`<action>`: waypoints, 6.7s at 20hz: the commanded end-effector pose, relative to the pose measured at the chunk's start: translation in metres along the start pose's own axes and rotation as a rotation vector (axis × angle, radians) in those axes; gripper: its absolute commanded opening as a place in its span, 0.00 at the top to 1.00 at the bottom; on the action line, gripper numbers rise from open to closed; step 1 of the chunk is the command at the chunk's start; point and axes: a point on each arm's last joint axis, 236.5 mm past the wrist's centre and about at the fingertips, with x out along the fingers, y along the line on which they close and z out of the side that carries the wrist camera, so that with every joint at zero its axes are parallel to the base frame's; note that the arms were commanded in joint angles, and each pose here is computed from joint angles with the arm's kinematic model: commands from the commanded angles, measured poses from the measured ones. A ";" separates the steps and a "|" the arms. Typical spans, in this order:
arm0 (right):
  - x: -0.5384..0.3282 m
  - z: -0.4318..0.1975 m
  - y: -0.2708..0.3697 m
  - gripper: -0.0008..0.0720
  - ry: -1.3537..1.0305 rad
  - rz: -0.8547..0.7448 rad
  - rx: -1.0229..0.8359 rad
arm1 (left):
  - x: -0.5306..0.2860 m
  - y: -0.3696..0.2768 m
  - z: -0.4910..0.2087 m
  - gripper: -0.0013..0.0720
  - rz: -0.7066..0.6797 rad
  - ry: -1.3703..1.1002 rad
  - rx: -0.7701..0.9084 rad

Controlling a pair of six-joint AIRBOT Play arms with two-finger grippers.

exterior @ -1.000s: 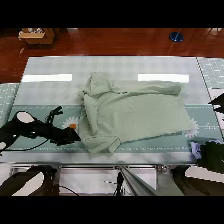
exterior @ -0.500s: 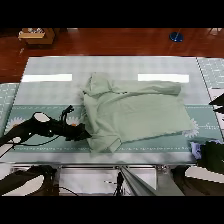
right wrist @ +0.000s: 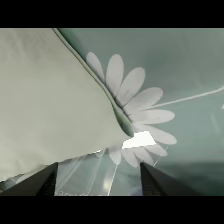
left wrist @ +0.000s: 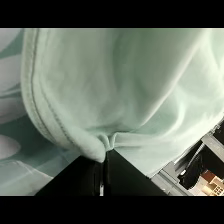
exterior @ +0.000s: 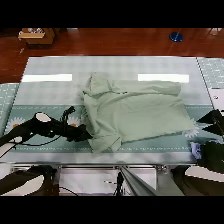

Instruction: Fold the shirts.

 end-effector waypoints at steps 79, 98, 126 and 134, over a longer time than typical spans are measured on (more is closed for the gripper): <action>-0.019 0.188 0.263 0.97 -0.618 -0.069 -0.464 | -0.232 -0.081 0.311 0.93 0.321 -0.727 0.512; 0.021 0.094 0.199 0.97 -0.116 -0.229 -0.470 | -0.171 -0.054 0.232 0.93 0.266 -0.161 0.343; 0.004 -0.010 0.108 0.30 -0.041 -0.182 -0.405 | -0.201 0.066 0.044 0.25 0.085 -0.153 -0.060; 0.009 -0.018 0.089 0.30 -0.128 -0.057 -0.263 | -0.132 0.080 0.001 0.14 0.115 -0.006 -0.061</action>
